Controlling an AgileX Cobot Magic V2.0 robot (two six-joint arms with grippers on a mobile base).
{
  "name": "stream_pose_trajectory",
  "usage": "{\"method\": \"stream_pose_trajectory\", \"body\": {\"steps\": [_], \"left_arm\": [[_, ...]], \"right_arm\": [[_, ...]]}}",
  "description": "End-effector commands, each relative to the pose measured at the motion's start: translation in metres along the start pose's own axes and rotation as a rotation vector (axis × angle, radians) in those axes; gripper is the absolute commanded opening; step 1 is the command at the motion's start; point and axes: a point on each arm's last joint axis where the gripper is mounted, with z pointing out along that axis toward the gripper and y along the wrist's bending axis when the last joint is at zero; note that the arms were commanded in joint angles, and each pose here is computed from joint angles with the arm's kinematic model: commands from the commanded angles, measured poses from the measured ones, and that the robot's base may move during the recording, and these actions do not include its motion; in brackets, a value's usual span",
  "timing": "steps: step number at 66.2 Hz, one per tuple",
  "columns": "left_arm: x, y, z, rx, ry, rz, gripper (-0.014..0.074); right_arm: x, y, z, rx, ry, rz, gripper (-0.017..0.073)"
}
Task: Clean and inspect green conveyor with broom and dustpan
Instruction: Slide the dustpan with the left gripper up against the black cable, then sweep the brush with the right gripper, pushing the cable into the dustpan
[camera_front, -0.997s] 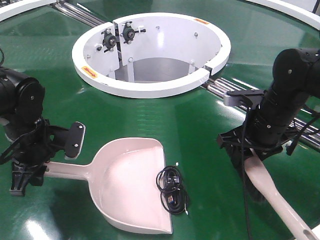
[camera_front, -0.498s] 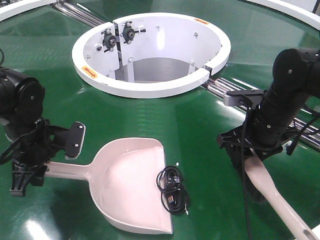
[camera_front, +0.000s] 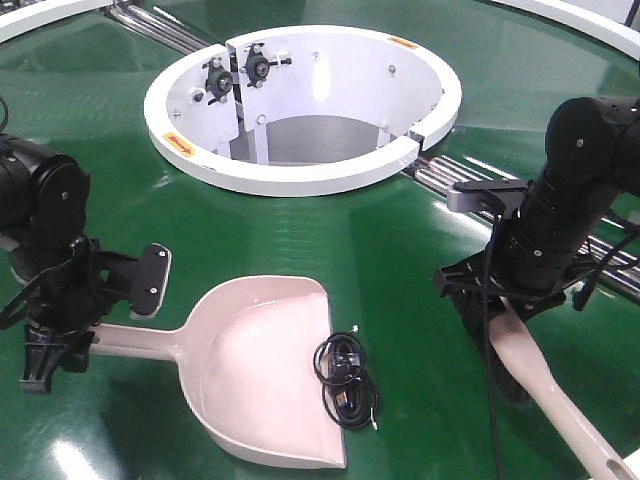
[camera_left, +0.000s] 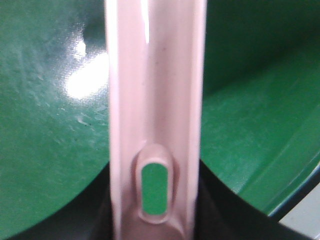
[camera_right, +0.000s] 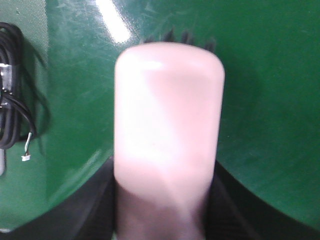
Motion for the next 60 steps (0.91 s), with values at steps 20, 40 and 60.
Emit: {"method": "stream_pose_trajectory", "body": {"steps": [20, 40, 60], "left_arm": [[-0.002, -0.005, -0.017, -0.015, -0.033, 0.017, -0.0024], [-0.002, -0.005, -0.017, -0.015, -0.033, 0.017, -0.0024], [-0.002, -0.005, -0.017, -0.015, -0.033, 0.017, -0.0022]], "right_arm": [[0.001, 0.0, -0.01, 0.009, 0.003, 0.091, -0.001], [-0.015, 0.032, 0.03, -0.09, 0.064, 0.075, -0.001], [-0.026, 0.077, 0.052, -0.192, 0.072, 0.03, -0.001]]}}
